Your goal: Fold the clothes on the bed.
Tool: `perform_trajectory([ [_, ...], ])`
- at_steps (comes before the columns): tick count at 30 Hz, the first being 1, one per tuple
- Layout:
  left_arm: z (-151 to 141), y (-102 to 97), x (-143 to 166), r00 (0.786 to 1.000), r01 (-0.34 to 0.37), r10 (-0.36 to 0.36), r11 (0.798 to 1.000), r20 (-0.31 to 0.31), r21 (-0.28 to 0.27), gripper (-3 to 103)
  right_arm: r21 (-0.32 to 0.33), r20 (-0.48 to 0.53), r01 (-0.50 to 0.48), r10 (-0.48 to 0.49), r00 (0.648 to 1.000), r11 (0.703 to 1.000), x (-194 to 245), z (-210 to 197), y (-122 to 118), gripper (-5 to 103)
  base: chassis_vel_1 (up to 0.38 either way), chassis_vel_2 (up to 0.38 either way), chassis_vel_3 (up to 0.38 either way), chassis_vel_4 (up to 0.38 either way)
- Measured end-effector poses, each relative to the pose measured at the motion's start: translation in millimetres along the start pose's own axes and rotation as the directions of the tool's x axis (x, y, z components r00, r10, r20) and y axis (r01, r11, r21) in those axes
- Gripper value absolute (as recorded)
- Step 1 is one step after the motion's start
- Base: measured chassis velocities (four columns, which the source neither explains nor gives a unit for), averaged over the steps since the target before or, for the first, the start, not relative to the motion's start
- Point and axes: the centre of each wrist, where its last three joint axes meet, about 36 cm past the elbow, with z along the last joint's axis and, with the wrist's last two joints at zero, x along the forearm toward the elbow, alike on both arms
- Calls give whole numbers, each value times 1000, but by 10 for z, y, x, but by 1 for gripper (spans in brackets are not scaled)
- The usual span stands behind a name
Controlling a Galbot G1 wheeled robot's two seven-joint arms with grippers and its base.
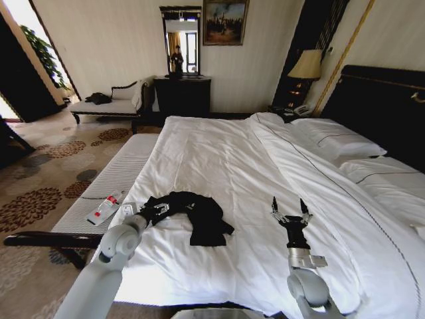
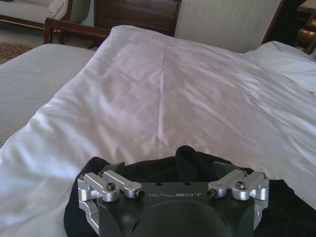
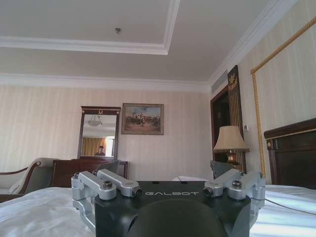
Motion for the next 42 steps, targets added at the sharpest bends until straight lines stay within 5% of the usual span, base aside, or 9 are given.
perform_trajectory([
  [15,99,-167,-340,996,3,-8,998,-84,-55,98,2,6,-7,7,1000,1000,-88,111,-26,100,0,0,0,0],
  [42,205,-175,-412,996,3,-7,999,-94,-37,3,-13,10,-7,7,1000,1000,-130,172,24,100,0,0,0,0],
])
